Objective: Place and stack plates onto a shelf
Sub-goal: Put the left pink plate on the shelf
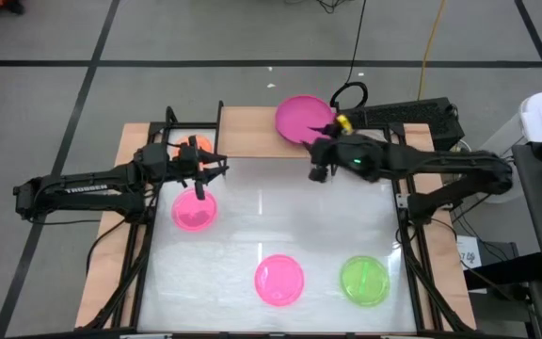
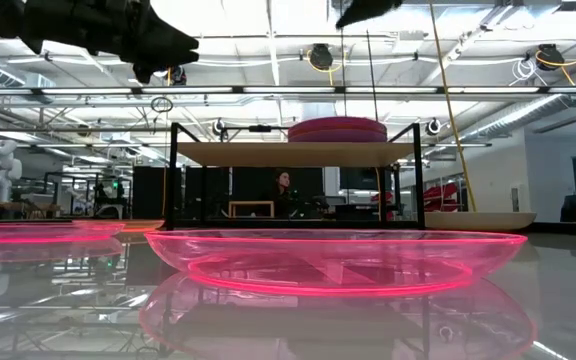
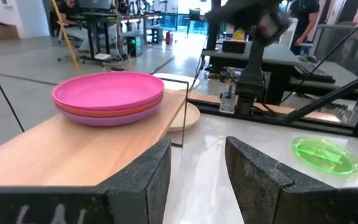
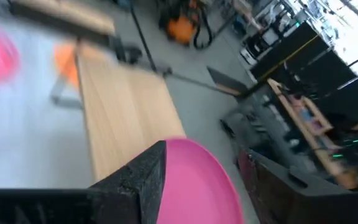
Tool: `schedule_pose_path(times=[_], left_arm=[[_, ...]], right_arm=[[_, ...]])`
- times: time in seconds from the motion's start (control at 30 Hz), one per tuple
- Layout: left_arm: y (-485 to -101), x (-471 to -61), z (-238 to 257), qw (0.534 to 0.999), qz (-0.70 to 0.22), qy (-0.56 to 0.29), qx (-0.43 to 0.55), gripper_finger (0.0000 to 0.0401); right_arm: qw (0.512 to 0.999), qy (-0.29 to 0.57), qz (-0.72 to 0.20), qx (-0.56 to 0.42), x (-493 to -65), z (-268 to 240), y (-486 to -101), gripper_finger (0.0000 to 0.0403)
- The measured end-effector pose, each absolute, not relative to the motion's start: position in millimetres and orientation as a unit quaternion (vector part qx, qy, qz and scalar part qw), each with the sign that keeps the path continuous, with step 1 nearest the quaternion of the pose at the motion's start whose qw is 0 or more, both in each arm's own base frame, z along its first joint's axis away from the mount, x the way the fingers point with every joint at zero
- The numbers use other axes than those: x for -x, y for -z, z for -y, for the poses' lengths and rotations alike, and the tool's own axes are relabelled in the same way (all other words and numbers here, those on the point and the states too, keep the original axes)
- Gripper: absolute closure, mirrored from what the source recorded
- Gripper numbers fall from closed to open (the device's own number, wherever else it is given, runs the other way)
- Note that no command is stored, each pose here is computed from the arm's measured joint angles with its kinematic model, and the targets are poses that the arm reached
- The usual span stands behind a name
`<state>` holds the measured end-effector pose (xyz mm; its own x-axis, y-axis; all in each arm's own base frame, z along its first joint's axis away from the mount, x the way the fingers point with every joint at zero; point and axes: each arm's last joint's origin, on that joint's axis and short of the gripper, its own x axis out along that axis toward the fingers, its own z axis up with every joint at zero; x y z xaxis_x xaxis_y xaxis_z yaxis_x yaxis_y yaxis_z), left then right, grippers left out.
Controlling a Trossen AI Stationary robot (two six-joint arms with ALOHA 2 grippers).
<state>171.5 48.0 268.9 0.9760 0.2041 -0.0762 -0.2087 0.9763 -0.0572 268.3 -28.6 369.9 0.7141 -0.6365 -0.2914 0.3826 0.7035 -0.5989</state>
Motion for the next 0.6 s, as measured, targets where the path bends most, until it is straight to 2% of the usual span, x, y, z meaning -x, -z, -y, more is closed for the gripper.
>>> schedule_pose_path(times=[0.1,0.23,0.33,0.5,0.6], left_arm=[[-269,-171,-48,0.992,-0.034,-0.105,0.054,0.0242],[-261,-172,-47,0.984,-0.066,-0.142,0.088,0.0242],[-254,-171,-45,0.97,-0.142,-0.172,0.093,0.0242],[-272,-171,-42,0.932,-0.254,-0.232,0.113,0.0242],[-279,-181,-36,0.908,-0.339,-0.228,0.099,0.0243]], right_arm=[[0.93,0.255,-0.195,0.178,-250,14,-382,0.0228],[0.97,0.16,-0.147,0.109,-232,-5,-376,0.0229],[0.98,0.122,-0.122,0.099,-223,-16,-363,0.0229],[0.99,0.094,-0.053,0.093,-213,-30,-344,0.0229],[0.992,0.082,-0.01,0.098,-209,-36,-335,0.0229]])
